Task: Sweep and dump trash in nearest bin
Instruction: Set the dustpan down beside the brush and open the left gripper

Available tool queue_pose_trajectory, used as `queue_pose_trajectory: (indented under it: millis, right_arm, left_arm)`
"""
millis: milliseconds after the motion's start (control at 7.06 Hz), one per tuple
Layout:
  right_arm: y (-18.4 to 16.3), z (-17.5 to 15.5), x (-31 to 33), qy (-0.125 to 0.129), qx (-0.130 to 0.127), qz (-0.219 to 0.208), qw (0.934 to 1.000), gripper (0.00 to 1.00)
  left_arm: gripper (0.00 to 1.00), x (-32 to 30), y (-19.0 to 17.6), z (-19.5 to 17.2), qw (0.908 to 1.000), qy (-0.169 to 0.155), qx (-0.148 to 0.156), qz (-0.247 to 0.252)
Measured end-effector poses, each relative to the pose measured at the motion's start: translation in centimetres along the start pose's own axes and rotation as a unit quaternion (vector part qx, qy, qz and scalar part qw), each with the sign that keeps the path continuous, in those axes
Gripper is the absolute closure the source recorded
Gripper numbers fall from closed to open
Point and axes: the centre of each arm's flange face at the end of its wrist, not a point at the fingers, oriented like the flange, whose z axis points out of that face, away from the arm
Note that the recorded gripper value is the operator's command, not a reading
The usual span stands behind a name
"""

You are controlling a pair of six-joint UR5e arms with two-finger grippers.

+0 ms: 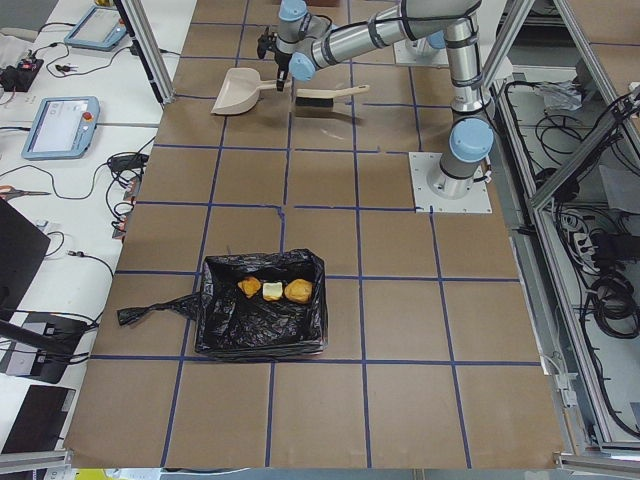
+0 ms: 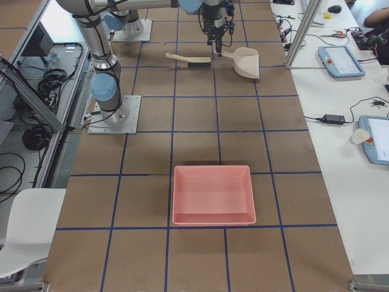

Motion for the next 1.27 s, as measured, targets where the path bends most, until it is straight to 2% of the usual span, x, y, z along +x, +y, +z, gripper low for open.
queue_pose_trajectory:
  millis: [142,283,566,708,991,1274]
  right_arm:
    - [0.0,0.0,0.0,0.0,0.0,0.0,1.0,0.0]
    - [0.0,0.0,0.0,0.0,0.0,0.0,1.0,0.0]
    - [-0.1,0.1,0.0,-0.001,0.0,0.001,1.0,0.0]
    - [-0.1,0.1,0.0,-0.001,0.0,0.0,1.0,0.0]
    - [-0.1,0.1,-0.1,-0.002,-0.001,0.0,1.0,0.0]
    - [-0.1,0.2,-0.1,-0.002,-0.001,0.0,1.0,0.0]
  left_arm:
    - [0.91,0.4,0.5,-0.5,1.0,-0.001,0.002,0.002]
    - [0.83,0.4,1.1,-0.5,1.0,-0.002,-0.001,0.004]
    - [0.11,0.3,2.0,0.2,0.9999,-0.004,-0.012,0.003]
    - [0.0,0.3,2.2,0.5,0.9999,-0.005,-0.015,0.004]
    - [0.0,0.2,1.7,-0.1,0.9999,-0.003,-0.009,0.01]
    - [0.0,-3.2,-0.3,-1.7,0.9999,-0.006,0.002,0.01]
